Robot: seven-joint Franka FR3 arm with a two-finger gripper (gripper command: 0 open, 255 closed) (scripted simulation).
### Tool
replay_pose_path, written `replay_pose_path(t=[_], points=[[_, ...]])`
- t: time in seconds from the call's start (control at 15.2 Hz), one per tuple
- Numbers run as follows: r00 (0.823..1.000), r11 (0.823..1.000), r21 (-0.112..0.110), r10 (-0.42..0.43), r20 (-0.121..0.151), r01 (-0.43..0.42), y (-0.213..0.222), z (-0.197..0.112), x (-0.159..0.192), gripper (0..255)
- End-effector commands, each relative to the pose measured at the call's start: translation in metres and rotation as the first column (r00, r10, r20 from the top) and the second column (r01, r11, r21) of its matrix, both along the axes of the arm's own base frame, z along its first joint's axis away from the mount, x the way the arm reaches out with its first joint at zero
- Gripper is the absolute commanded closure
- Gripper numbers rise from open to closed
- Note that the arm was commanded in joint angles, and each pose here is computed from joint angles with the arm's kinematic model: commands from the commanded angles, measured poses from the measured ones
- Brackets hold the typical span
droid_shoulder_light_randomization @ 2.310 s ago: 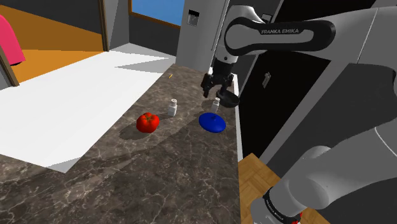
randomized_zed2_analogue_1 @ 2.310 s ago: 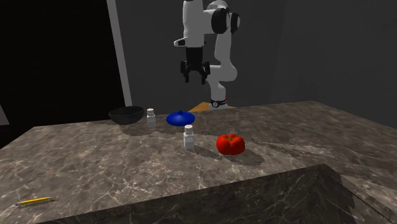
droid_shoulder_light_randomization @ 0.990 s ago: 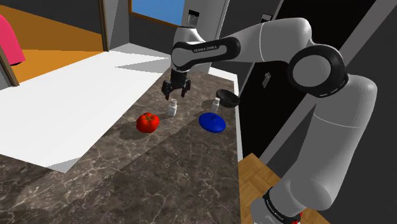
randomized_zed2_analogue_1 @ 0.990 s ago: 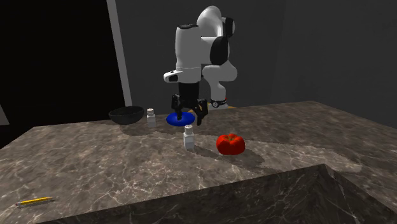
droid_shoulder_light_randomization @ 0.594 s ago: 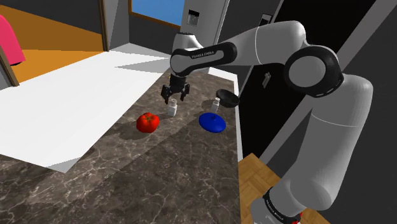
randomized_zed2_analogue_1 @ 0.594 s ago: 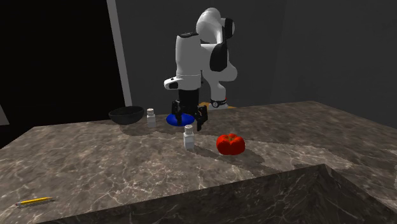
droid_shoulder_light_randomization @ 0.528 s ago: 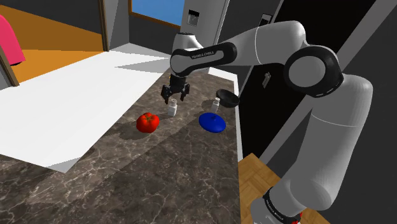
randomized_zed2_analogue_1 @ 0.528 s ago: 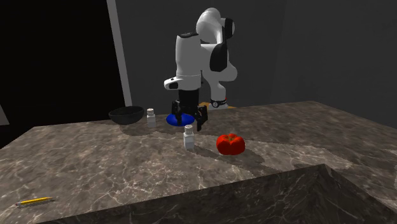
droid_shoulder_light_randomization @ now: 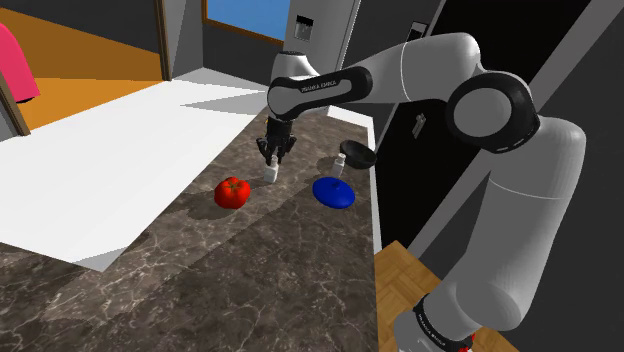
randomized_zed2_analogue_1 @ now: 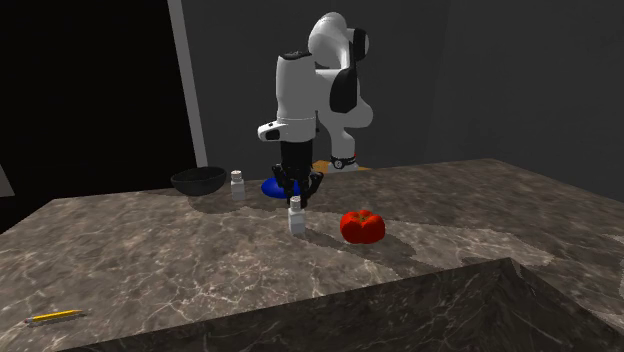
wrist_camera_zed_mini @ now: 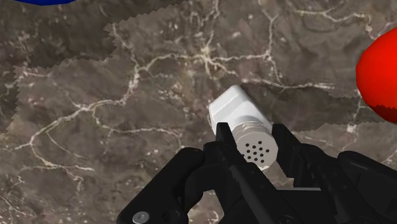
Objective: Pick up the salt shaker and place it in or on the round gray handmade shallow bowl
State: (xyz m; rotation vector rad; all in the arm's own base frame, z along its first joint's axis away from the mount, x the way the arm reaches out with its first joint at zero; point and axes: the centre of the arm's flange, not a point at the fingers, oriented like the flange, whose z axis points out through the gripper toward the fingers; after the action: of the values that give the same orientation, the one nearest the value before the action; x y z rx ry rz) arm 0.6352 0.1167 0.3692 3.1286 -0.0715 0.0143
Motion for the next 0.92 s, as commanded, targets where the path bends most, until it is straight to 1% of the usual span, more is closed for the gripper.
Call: replay_pose_path(t=[0.0,0.33,0.86], points=[[1.0,1.0,0.0,0.0,0.0,0.0,0.0,0.0,0.0,255],[1.0,1.0,0.0,0.0,0.0,0.0,0.0,0.0,0.0,255],[1.0,1.0,0.0,0.0,0.0,0.0,0.0,0.042,0.0,255]])
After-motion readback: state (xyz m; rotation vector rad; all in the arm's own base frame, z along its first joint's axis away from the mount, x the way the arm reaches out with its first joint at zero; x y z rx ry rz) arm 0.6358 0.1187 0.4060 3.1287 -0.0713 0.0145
